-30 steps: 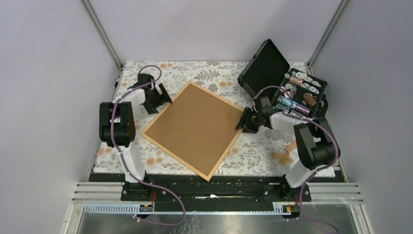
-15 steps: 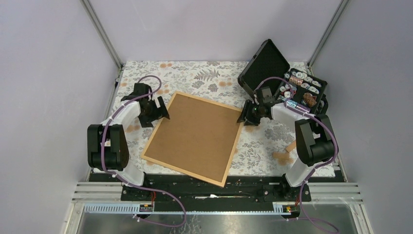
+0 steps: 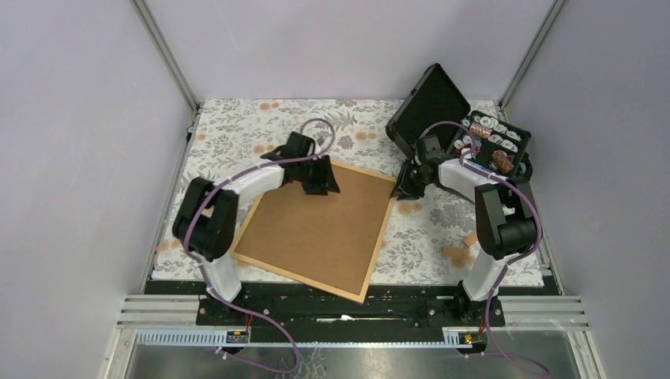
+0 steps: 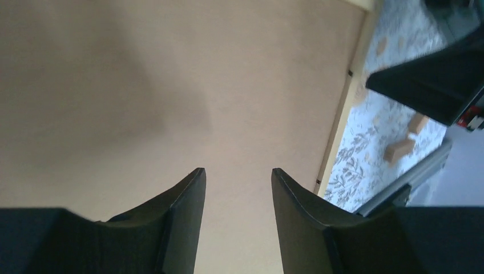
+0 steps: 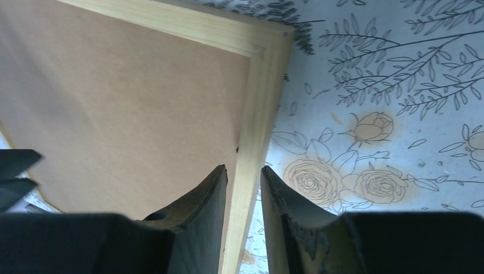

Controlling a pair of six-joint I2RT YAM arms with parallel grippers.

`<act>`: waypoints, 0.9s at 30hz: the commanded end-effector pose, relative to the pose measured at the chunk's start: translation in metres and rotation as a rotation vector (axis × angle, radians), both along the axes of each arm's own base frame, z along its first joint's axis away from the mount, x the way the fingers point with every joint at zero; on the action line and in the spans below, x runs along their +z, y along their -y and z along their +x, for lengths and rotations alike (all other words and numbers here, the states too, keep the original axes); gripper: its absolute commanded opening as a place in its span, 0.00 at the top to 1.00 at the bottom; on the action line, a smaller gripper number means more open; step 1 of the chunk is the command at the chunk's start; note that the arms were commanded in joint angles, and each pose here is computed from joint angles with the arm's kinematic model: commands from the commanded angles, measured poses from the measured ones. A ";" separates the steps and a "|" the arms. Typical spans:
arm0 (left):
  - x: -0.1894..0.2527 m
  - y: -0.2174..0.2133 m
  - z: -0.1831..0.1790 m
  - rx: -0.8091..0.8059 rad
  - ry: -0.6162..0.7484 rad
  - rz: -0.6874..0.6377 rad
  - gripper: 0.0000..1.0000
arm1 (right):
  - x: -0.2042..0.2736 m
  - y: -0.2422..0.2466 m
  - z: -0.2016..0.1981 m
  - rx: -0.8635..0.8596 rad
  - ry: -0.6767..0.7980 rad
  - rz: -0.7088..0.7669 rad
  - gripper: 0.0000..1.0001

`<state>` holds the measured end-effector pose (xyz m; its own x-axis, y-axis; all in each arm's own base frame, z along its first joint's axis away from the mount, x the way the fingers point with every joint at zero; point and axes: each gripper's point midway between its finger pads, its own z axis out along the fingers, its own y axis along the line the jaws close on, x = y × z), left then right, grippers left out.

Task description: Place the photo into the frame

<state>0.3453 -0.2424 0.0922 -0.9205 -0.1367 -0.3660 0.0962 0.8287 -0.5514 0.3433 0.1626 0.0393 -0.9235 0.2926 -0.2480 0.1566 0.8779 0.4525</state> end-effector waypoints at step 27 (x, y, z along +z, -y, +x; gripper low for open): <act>-0.078 0.059 -0.039 -0.022 -0.236 -0.146 0.59 | -0.035 -0.007 -0.011 0.006 -0.084 -0.045 0.64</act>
